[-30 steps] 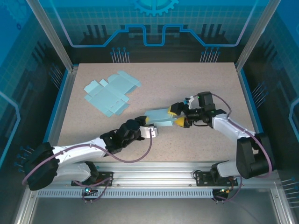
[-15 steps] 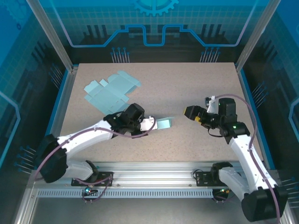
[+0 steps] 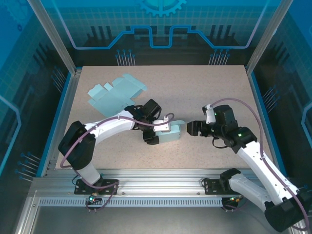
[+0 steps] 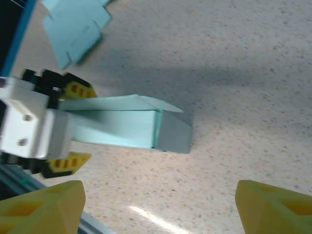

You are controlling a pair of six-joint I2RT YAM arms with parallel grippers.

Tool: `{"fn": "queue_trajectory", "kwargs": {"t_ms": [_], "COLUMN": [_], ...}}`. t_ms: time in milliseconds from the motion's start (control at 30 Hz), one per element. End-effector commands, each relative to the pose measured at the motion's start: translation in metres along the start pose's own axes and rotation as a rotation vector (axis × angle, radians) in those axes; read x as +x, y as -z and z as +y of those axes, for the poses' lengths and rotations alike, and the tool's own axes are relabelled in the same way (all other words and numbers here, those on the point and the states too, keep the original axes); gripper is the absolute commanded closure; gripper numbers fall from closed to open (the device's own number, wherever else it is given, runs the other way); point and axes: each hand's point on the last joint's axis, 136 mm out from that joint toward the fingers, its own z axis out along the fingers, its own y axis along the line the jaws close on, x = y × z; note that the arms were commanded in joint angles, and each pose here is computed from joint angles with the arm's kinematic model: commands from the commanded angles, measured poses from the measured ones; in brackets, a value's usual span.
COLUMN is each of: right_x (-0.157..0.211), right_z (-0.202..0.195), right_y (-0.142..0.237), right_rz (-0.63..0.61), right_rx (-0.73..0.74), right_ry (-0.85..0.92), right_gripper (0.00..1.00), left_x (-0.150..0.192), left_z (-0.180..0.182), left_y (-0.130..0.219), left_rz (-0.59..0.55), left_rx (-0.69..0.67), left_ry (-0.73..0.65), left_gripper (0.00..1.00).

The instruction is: Fold the paper box

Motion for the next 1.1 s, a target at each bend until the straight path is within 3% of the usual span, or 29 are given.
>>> {"fn": "queue_trajectory", "kwargs": {"t_ms": [0, 167, 300, 400, 533, 633, 700, 800, 1067], "right_x": [-0.001, -0.004, -0.016, -0.021, -0.029, -0.035, -0.036, -0.036, -0.027], "right_z": [-0.009, -0.003, 0.004, 0.006, 0.009, 0.009, 0.009, 0.010, 0.021], "right_y": [0.000, -0.006, -0.005, -0.008, -0.014, -0.023, -0.032, -0.047, -0.074], "right_rz": [0.015, 0.024, 0.016, 0.020, 0.028, 0.049, 0.078, 0.128, 0.216], "right_rx": [0.092, 0.099, 0.119, 0.141, 0.172, 0.190, 0.195, 0.192, 0.119], "right_ry": [0.061, 0.130, 0.181, 0.220, 0.276, 0.324, 0.354, 0.395, 0.466], "right_gripper": [0.19, 0.18, 0.20, 0.26, 0.29, 0.30, 0.32, 0.33, 0.35], "left_x": [-0.009, -0.025, -0.041, -0.045, -0.025, 0.001, 0.016, 0.031, 0.031], "left_z": [0.000, 0.007, 0.010, 0.022, 0.029, 0.029, 0.028, 0.021, 0.020], "left_y": [0.014, 0.048, 0.089, 0.125, 0.156, 0.153, 0.142, 0.123, 0.106], "left_rz": [-0.041, -0.149, -0.324, -0.468, -0.587, -0.582, -0.537, -0.461, -0.441], "left_rx": [0.009, -0.099, -0.228, -0.380, -0.444, -0.415, -0.394, -0.361, -0.304], "left_ry": [-0.011, -0.037, -0.017, 0.110, 0.437, 0.655, 0.725, 0.755, 0.764], "left_gripper": [0.16, 0.02, 0.01, 0.01, 0.02, 0.14, 0.17, 0.20, 0.29]}}
